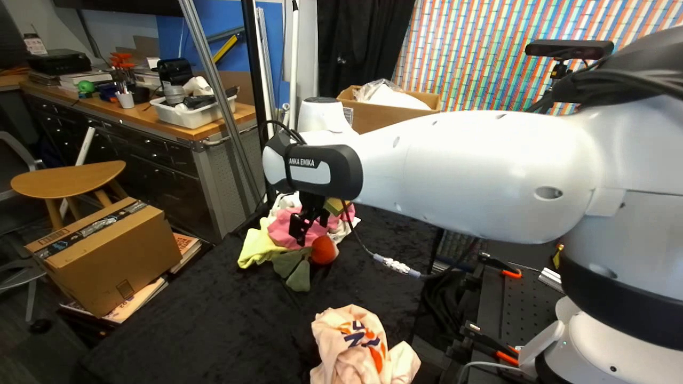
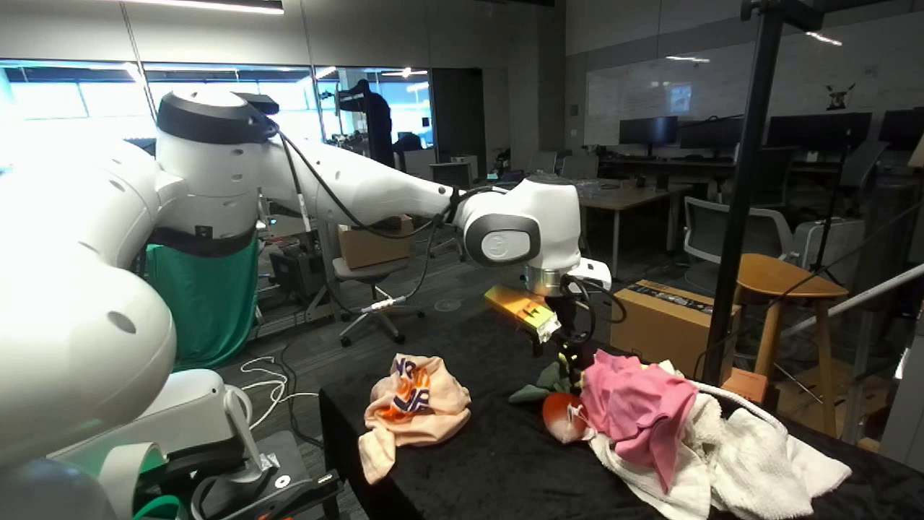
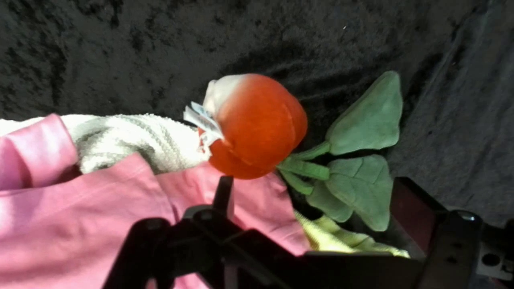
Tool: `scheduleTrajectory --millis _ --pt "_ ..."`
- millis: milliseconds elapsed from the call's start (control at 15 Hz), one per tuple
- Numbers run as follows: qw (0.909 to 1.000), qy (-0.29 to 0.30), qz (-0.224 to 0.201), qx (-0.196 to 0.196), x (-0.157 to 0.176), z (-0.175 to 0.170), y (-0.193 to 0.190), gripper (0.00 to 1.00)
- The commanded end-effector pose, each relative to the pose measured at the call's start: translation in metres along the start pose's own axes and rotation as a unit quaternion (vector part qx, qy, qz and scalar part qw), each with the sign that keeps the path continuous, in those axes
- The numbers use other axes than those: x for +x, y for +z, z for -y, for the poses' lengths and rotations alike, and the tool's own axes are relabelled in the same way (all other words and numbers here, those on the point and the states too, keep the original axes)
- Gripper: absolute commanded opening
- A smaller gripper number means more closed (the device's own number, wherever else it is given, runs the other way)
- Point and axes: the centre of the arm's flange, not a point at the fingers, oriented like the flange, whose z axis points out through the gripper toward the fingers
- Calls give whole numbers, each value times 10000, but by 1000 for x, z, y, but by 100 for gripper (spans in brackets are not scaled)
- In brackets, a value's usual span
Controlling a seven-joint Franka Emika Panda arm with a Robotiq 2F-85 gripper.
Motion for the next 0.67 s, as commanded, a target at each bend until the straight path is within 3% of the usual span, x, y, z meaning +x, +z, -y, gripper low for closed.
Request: scheduleTrajectory --millis 0,200,600 --pt "9951 -732 197 632 -29 5 -28 100" --pt "9845 -1282 478 1100 -46 16 -26 100" --pt "9522 -2100 1053 1951 -82 44 -5 100"
